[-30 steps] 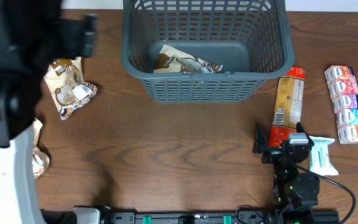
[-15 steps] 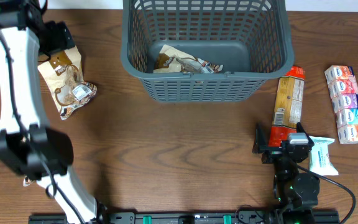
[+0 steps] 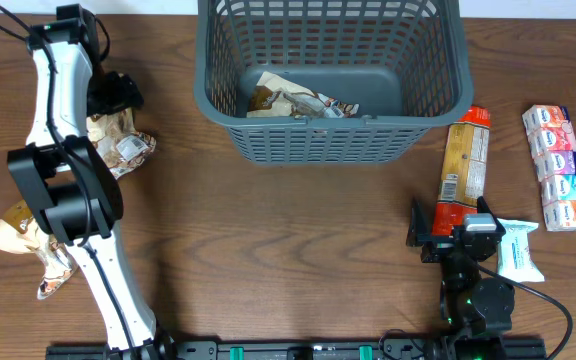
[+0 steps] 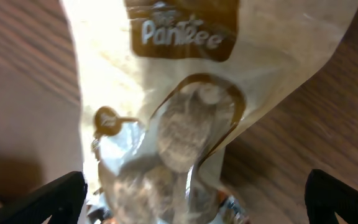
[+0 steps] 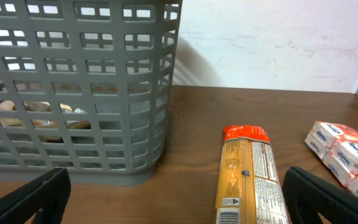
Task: Pack container
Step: 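Move the left gripper back and grasp another snack bag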
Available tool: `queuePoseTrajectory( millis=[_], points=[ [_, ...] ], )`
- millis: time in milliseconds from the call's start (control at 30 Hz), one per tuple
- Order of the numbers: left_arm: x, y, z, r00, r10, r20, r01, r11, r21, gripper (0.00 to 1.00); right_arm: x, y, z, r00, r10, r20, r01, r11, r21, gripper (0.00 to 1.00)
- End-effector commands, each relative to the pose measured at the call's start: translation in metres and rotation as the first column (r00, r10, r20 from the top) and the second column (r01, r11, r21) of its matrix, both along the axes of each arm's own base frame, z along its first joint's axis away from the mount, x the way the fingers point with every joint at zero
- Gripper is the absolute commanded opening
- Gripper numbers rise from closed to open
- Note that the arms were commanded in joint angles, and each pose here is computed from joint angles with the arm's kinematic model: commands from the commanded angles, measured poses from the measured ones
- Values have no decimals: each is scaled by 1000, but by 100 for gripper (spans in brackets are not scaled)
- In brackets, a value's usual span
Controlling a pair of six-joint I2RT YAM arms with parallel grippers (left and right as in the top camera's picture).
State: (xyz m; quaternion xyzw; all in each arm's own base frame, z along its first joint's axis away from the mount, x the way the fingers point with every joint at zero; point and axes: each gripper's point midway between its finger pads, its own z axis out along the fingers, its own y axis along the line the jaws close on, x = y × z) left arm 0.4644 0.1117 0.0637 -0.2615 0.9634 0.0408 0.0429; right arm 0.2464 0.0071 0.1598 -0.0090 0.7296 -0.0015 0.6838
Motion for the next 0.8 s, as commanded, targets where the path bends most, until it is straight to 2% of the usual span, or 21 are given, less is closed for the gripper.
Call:
queuePoseTrajectory(
  millis=[0, 300, 467, 500, 533, 567, 600, 633, 767],
  points=[
    [1, -9, -5, 1000, -29, 9, 30, 999, -44, 99, 0, 1, 0, 1000, 3, 5, -3, 1000, 14, 99],
    [-24, -13, -53, 996, -40, -74, 35, 997, -64, 99, 0, 1, 5, 1000, 3, 22, -3, 1000, 16, 99],
    [-30, -15, -62, 995, -40, -91, 34, 997, -68, 98, 0, 1, 8, 999, 2, 34, -3, 1000, 16, 99],
    [-30, -15, -62, 995, -40, -91, 34, 997, -68, 92, 0, 1, 8, 999, 2, 35, -3, 1000, 16, 99],
    [-30, -15, -62, 995, -40, -91, 34, 997, -68, 82, 0, 1, 8, 999, 2, 36, -3, 1000, 17, 99],
    [-30, -15, -62, 995, -40, -91, 34, 997, -69, 66, 0, 1, 8, 999, 2, 36, -3, 1000, 17, 99],
    [-30, -16, -62, 995, -41, -91, 34, 997, -76, 54, 0, 1, 8, 999, 2, 36, -3, 1000, 17, 99],
    [-31, -19, -62, 995, -42, -90, 34, 995, -91, 46, 0, 1, 8, 999, 2, 36, -3, 1000, 17, 99],
    [-27, -30, -58, 997, -46, -66, 35, 987, -155, 29, 0, 1, 8, 999, 2, 36, -3, 1000, 17, 99]
  ],
)
